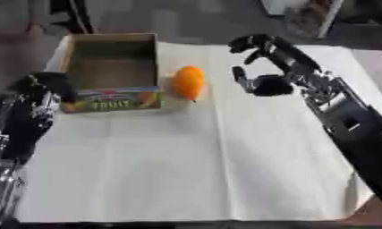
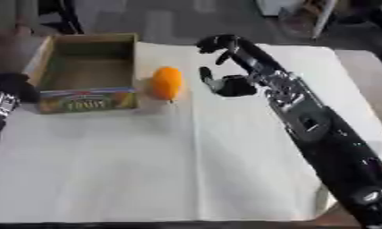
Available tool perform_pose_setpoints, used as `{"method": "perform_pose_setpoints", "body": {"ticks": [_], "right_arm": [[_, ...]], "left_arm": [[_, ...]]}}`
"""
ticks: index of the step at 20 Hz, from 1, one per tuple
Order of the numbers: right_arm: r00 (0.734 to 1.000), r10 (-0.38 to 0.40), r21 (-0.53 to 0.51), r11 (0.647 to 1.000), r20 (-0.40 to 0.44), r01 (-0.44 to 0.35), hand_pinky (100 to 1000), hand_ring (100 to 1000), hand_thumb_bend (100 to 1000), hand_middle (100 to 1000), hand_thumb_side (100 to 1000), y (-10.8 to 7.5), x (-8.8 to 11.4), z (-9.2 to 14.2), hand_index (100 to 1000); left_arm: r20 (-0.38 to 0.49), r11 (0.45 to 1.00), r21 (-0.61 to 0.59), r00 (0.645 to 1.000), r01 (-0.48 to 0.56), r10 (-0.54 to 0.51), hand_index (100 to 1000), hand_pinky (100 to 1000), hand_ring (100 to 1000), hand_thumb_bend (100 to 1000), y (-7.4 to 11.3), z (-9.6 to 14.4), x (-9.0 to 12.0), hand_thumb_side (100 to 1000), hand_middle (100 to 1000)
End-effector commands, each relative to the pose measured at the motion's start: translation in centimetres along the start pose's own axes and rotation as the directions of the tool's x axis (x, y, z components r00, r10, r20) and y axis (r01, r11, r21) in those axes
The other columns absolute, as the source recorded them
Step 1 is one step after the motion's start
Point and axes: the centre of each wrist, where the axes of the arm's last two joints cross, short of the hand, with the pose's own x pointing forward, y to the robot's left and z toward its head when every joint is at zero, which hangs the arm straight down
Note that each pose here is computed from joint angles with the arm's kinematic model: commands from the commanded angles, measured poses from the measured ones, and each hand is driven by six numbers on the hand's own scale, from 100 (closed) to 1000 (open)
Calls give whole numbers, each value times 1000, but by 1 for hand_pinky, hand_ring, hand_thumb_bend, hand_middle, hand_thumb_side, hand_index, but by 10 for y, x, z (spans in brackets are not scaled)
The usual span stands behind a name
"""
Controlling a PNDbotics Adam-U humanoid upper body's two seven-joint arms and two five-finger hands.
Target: Pick up objects on the table and place them in the box.
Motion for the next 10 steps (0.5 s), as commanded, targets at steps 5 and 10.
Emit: {"method": "perform_pose_setpoints", "body": {"ticks": [5, 10], "right_arm": [[1000, 28, -10, 1000, 7, -28, 691, 840, 100, 744, 147, -10, 3, -2, 858], [1000, 27, -2, 1000, -1, -27, 691, 841, 100, 747, 148, -8, 1, -3, 859]], "left_arm": [[31, 1000, -4, 999, 24, -24, 687, 665, 610, 152, 6, -3, 9, 462, 547], [31, 1000, -5, 999, 24, -24, 687, 665, 610, 151, 5, -3, 9, 462, 547]]}}
